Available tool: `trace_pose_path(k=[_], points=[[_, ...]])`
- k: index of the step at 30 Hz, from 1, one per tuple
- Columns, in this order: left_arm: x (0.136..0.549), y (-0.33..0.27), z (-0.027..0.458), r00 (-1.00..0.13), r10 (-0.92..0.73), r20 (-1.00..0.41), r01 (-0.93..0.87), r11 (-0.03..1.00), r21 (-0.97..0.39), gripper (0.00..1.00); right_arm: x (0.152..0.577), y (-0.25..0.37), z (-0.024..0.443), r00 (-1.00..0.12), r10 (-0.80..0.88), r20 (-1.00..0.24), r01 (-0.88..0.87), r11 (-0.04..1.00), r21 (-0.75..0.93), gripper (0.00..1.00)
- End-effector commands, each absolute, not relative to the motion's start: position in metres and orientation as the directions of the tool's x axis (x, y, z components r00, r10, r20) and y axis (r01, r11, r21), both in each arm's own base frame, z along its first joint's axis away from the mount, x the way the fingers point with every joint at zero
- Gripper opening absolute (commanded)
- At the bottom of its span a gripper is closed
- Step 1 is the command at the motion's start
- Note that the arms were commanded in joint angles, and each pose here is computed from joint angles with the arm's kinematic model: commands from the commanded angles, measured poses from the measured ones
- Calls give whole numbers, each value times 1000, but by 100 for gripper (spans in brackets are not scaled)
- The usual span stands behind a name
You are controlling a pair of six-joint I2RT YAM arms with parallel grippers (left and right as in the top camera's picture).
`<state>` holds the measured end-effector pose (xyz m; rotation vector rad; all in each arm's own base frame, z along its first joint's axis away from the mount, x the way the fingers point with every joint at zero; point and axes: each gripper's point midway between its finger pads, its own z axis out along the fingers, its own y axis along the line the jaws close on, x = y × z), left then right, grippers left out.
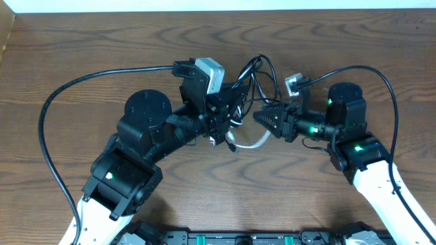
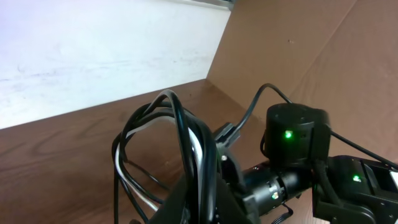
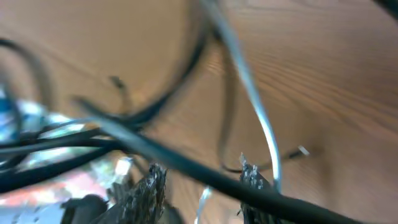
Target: Untangle cables
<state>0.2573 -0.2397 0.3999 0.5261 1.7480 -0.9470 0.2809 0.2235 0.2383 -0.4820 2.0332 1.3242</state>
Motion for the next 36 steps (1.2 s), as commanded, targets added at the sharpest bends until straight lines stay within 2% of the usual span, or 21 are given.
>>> trace_pose_path(k=[1, 5, 8, 10, 16, 20, 26, 31, 36], points=[[250, -239, 416, -338, -105, -935, 746, 577, -334, 8, 258, 234, 259, -678, -17, -734, -713, 258, 652, 37], [254, -235, 411, -347, -97, -933, 726, 602, -333, 7, 248, 237, 271, -640, -34, -768, -759, 180, 625, 38], [254, -236, 405, -363, -84, -928, 721, 606, -337, 8, 249, 237, 276, -614, -26, -789, -780, 172, 602, 39], [252, -238, 401, -379, -72, -923, 728, 593, -345, 8, 253, 237, 278, -598, -14, -801, -789, 188, 586, 40], [232, -256, 398, -471, -53, -881, 770, 462, -440, 8, 283, 229, 270, -598, 56, -800, -738, 350, 576, 45], [216, -264, 388, -523, 7, -852, 790, 380, -481, 8, 291, 227, 278, -569, 89, -817, -742, 372, 558, 46], [209, -264, 363, -608, 69, -791, 745, 393, -539, 7, 300, 225, 294, -538, 152, -829, -741, 382, 552, 49], [207, -265, 364, -609, 73, -790, 749, 382, -542, 7, 305, 222, 288, -552, 161, -818, -715, 414, 564, 50], [211, -266, 374, -573, 49, -818, 772, 368, -518, 7, 299, 223, 268, -633, 128, -763, -662, 422, 619, 54]])
